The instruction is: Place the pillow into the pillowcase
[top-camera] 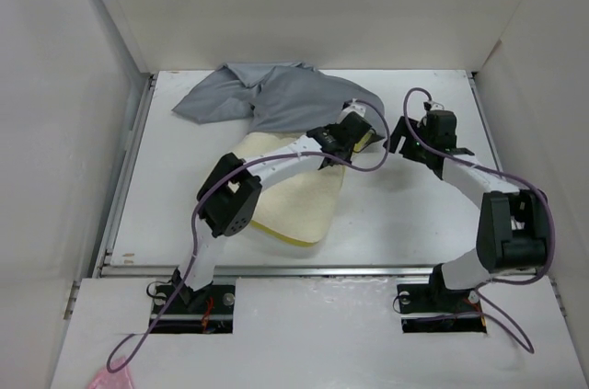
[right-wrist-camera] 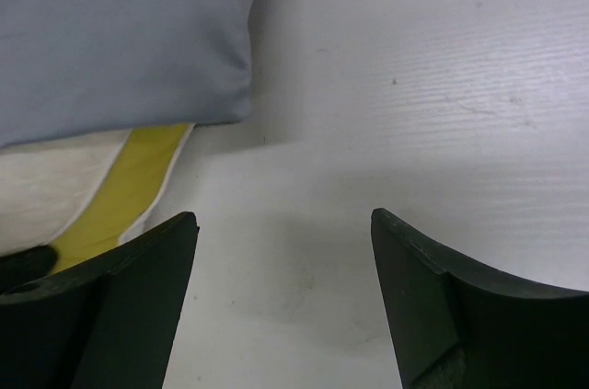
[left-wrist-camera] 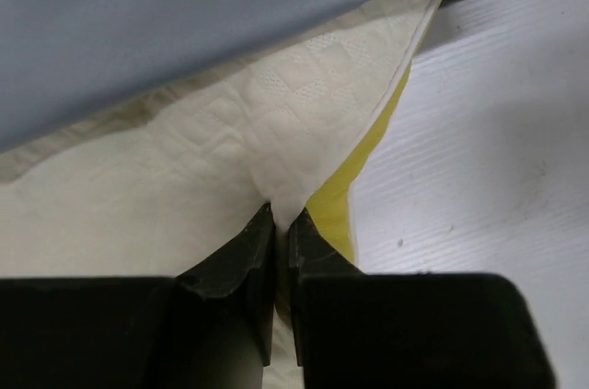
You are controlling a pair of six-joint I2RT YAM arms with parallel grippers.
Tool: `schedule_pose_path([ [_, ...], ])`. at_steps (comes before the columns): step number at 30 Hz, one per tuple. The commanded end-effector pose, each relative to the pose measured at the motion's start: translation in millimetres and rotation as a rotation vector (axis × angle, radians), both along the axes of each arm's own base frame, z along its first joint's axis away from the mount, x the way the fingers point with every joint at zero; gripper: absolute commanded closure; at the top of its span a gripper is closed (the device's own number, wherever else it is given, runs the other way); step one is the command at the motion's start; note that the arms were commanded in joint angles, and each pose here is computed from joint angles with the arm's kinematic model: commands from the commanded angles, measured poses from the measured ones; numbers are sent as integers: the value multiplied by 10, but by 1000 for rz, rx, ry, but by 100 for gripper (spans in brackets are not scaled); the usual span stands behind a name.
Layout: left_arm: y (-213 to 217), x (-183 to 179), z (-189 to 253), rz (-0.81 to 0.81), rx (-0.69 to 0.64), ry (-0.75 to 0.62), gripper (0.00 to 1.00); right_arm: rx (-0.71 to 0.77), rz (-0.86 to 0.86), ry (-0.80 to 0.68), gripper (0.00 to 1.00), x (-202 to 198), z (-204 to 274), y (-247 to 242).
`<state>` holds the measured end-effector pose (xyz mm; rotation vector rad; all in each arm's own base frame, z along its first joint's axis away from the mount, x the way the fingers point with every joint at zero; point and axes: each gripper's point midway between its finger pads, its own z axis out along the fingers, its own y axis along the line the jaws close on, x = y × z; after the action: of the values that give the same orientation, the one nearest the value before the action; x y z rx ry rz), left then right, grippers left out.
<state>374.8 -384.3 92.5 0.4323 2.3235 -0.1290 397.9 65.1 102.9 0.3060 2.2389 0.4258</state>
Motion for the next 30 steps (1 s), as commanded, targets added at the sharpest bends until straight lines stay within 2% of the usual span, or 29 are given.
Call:
schedule_pose_path([
  [1,265,144,734,84,-78,-125,100,-18,42,-175,19,360,278,96],
  [5,279,113,845,71,-85,-128,100,-5,134,-261,21,594,427,375],
  [10,301,114,916,77,-77,-130,100,-16,199,-245,24,866,314,635],
  [12,304,135,957,85,-79,-142,100,-8,209,-268,25,938,411,668],
  [17,318,162,1032,98,-79,-158,100,5,246,-303,25,785,642,705],
  [18,314,161,1032,104,-86,-156,100,-25,201,-313,25,797,648,651],
  [20,286,163,1071,97,-100,-157,100,-46,163,-324,41,849,689,586],
  [22,302,149,1186,98,-118,-171,100,-48,130,-331,76,972,784,561],
  [23,287,161,1204,98,-126,-178,100,-59,120,-294,93,1022,656,546],
  [25,278,154,1200,86,-124,-175,100,-61,121,-275,100,1104,636,559],
  [28,216,304,1442,93,-194,-216,100,-82,192,-286,100,1083,710,672],
  [30,74,421,1678,69,-271,-240,100,-115,281,-290,100,798,855,886],
])
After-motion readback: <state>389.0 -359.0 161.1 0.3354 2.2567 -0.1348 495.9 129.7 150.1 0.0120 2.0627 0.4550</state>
